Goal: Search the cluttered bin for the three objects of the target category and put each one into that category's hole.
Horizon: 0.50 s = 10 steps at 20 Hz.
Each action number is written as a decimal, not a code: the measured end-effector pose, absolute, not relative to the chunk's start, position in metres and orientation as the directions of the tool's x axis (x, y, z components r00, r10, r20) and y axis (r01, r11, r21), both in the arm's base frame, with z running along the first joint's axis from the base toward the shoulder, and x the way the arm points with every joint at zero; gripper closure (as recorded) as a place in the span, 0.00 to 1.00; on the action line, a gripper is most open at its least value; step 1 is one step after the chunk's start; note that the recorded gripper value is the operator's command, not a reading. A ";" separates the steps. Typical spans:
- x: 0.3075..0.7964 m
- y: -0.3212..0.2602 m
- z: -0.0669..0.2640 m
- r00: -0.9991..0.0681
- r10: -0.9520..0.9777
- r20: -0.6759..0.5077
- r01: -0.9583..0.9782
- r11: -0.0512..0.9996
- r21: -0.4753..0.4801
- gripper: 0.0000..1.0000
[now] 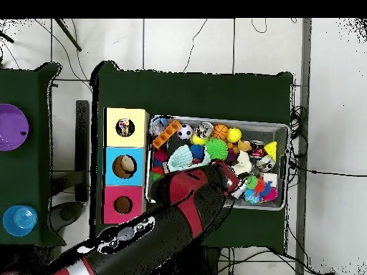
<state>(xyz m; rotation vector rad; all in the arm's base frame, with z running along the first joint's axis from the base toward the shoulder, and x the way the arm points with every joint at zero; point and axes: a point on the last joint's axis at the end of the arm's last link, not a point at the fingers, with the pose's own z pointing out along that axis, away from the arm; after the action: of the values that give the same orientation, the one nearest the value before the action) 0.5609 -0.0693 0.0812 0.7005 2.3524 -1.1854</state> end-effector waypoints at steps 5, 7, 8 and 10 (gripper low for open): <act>0.560 -0.070 0.079 -0.782 0.258 -0.568 0.610 0.508 -0.609 0.00; 0.560 -0.070 0.079 -0.781 0.259 -0.568 0.611 0.507 -0.609 0.00; 0.559 -0.070 0.080 -0.781 0.260 -0.568 0.611 0.506 -0.609 0.00; 0.558 -0.070 0.080 -0.781 0.261 -0.568 0.611 0.505 -0.609 0.00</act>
<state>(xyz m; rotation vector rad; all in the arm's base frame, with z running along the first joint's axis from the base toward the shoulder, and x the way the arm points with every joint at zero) 0.5583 -0.0704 0.0797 0.7211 2.3473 -1.1840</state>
